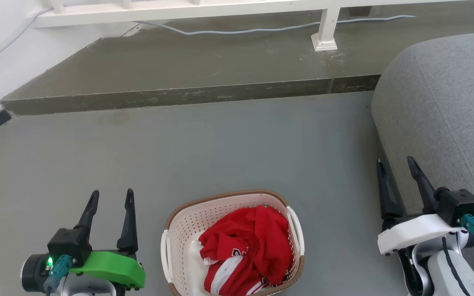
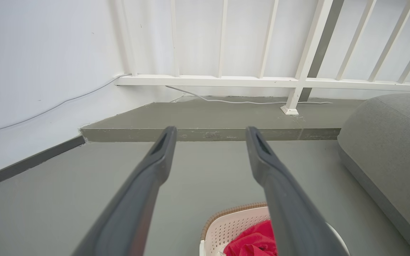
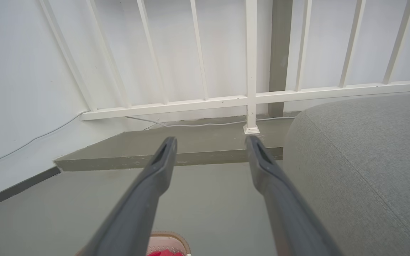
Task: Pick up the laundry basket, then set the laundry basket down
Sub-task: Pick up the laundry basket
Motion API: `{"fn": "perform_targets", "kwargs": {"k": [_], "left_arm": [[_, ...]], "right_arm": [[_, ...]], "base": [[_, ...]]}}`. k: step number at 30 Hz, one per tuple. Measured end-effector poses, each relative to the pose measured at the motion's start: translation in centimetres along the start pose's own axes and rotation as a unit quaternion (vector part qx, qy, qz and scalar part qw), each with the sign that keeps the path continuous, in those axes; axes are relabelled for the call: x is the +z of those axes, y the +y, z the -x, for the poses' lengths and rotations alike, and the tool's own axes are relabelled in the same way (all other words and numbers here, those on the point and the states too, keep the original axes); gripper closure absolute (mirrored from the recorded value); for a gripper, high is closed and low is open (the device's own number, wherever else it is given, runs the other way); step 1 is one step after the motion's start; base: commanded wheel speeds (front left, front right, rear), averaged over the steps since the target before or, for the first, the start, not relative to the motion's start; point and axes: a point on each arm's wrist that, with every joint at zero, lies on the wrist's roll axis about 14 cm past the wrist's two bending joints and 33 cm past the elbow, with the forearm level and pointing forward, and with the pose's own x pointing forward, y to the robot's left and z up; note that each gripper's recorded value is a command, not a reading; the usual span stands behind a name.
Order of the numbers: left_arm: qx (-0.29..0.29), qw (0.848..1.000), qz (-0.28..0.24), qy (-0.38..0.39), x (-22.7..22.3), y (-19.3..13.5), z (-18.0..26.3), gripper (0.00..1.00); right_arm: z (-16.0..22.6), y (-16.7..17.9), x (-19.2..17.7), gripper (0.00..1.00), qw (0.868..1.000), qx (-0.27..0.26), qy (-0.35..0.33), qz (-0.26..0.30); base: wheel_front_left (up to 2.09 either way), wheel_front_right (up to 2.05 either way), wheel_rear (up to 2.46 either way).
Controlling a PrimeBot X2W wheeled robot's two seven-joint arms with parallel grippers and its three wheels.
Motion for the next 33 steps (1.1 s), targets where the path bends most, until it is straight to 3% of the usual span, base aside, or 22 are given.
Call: {"fn": "perform_targets", "kwargs": {"k": [15,33], "left_arm": [[0.009,1.000,0.007,0.024,-1.3,0.3,-0.4,0.00],[0.009,0.990,0.015,0.137,-8.3,1.2,-4.7,0.00]], "right_arm": [[-0.3,0.3,-1.6,0.00,1.000,0.004,0.029,-0.003],[-3.5,1.5,-8.3,0.00,0.990,0.028,0.134,-0.016]], "base": [[0.00,0.00,0.00],[0.00,0.00,0.00]]}}
